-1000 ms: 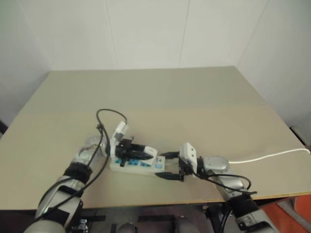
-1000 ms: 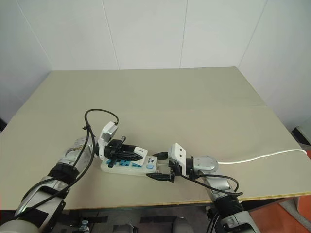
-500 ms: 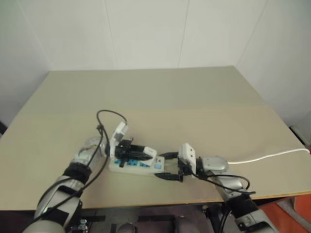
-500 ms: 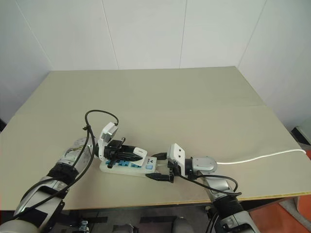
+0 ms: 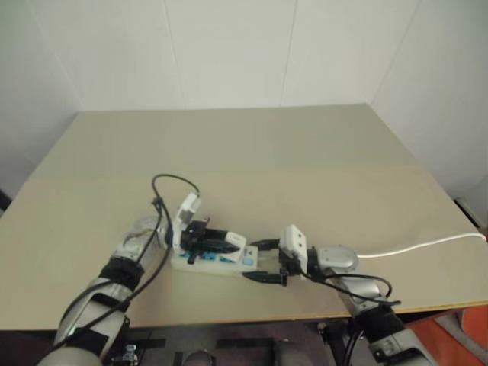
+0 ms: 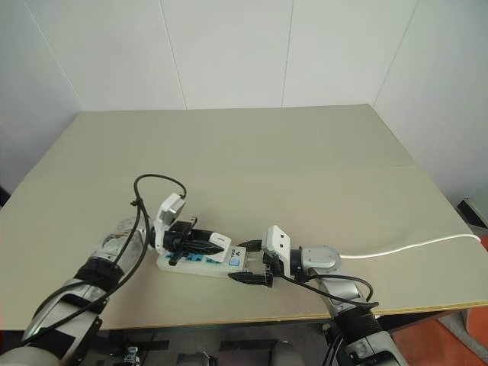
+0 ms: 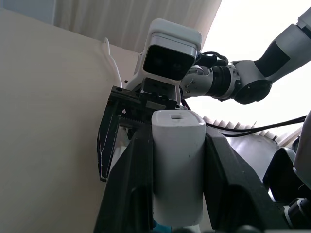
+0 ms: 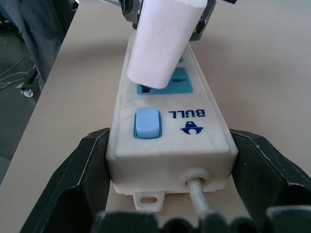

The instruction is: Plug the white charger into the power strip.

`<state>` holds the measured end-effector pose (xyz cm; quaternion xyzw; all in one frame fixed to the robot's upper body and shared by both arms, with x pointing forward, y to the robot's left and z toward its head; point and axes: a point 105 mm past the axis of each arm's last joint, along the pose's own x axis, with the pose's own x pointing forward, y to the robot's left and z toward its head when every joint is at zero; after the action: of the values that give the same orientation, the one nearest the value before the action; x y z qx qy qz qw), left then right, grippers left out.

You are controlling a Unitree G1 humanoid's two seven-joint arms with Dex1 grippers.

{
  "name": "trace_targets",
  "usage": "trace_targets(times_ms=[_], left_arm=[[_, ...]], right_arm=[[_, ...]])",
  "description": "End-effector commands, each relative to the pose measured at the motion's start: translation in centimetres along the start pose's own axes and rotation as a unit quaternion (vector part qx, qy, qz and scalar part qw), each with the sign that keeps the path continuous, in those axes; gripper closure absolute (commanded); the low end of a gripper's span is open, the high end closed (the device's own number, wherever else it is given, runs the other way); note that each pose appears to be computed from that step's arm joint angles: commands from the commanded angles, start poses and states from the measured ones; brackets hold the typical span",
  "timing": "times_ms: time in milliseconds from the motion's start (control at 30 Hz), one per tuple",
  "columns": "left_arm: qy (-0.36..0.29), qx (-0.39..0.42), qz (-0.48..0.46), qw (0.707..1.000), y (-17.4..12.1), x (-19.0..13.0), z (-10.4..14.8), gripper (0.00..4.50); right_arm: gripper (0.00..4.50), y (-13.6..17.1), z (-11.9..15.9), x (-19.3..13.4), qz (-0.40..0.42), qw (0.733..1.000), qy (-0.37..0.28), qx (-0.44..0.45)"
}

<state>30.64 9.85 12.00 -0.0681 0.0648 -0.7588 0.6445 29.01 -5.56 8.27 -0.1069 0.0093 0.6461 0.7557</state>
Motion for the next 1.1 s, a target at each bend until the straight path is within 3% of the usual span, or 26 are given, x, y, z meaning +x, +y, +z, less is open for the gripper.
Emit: trace_targets(times_ms=[33, 467, 1100], left_arm=[[0.002, 0.006, -0.007, 1.0, -0.3, 0.0, 0.2, 3.51], [0.046, 0.023, 0.0, 0.999, -0.4, -0.6, -1.4, 3.51], [0.063, 0.037, 0.031, 0.997, -0.5, -2.9, -1.3, 3.51]], right_arm=[[1.09, 0.0, 1.3, 0.3, 0.006, 1.0, -0.015, -0.02], [1.09, -0.2, 1.4, 0.2, 0.005, 1.0, -0.018, -0.021], [1.09, -0.2, 1.3, 0.3, 0.011, 1.0, -0.016, -0.021]])
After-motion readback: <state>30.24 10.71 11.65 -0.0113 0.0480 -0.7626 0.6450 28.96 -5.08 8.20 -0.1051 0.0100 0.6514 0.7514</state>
